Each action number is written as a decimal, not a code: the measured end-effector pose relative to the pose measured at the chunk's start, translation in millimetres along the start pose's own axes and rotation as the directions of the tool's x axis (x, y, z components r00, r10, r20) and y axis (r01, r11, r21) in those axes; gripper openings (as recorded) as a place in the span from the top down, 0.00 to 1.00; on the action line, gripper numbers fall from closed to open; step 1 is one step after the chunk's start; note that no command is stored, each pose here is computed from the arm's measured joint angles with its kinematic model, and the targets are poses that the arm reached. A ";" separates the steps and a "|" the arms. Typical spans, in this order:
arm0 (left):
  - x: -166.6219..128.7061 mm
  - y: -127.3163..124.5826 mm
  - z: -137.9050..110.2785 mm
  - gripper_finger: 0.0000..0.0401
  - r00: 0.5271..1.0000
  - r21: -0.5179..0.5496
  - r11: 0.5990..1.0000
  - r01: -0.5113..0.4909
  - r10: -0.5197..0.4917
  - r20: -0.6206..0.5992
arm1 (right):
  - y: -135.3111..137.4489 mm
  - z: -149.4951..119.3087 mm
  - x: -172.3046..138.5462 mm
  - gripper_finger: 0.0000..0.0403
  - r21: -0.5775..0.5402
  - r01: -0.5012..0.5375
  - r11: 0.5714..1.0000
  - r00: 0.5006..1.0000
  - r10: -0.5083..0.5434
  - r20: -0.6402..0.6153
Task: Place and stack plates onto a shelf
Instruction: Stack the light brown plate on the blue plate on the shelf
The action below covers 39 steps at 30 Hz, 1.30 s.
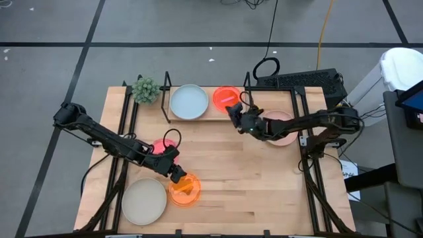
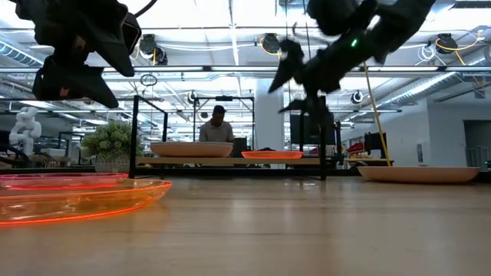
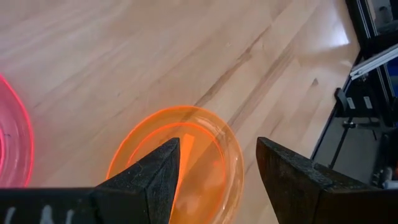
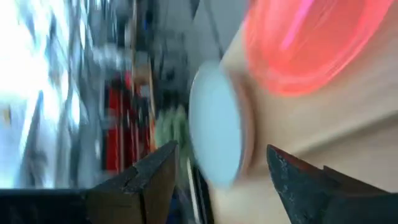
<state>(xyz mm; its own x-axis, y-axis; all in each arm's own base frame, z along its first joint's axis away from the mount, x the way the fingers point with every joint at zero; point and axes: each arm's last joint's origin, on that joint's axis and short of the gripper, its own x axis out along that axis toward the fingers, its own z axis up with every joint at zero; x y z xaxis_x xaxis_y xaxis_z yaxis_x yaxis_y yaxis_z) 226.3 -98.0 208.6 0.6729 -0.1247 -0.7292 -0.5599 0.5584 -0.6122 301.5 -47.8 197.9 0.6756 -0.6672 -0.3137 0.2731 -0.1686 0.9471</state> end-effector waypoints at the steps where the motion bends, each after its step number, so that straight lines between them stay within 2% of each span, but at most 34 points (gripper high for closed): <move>1: 0.0 0.1 0.1 0.46 1.000 0.000 1.000 -0.002 0.002 0.004 | 4.3 -1.0 -6.9 0.44 -0.046 0.000 0.999 0.999 -0.002 -0.042; 5: 0.0 1.5 0.3 0.46 1.000 0.013 1.000 -0.020 0.020 0.017 | 12.1 -4.2 -37.0 0.44 -0.200 0.030 0.979 0.983 -0.065 -0.174; 11: 0.0 3.4 -0.4 0.46 0.999 0.072 0.997 -0.038 0.038 0.007 | 12.2 -9.1 -84.1 0.44 -0.355 0.058 0.933 0.945 -0.166 -0.282; 15: -0.1 3.3 -1.3 0.46 0.999 0.107 0.994 -0.029 0.032 -0.022 | 9.6 -14.2 -107.9 0.44 -0.420 0.042 0.906 0.918 -0.201 -0.342; 20: -0.1 3.2 -2.6 0.46 0.998 0.100 0.995 -0.015 0.021 -0.067 | 2.7 -20.8 -132.0 0.44 -0.495 0.021 0.869 0.879 -0.252 -0.404; 26: -0.1 3.0 -2.9 0.46 0.997 0.077 0.997 -0.011 0.017 -0.078 | -13.0 -19.7 -147.2 0.44 -0.611 0.075 0.788 0.846 -0.375 -0.379; 31: -0.1 3.0 -3.0 0.46 0.997 0.062 0.998 -0.012 0.017 -0.078 | -14.8 -13.0 -154.1 0.44 -0.652 0.086 0.754 0.834 -0.412 -0.367; 34: -0.1 2.9 -2.9 0.46 0.997 0.034 0.999 -0.014 0.016 -0.076 | -14.1 -3.9 -157.8 0.44 -0.690 0.088 0.719 0.812 -0.453 -0.368; 39: 0.0 2.6 -1.4 0.46 0.999 0.009 1.000 -0.022 0.022 -0.033 | -13.0 20.8 -164.1 0.44 -0.784 0.124 0.608 0.765 -0.562 -0.315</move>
<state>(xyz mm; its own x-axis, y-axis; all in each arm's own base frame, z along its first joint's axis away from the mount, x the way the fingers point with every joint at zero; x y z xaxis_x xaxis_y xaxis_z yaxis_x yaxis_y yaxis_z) 224.2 -97.7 206.6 0.6444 -0.1392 -0.7519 -0.5698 0.5684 -0.5935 172.8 48.8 238.5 0.5788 -0.1870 -0.7938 0.7870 0.3833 0.4835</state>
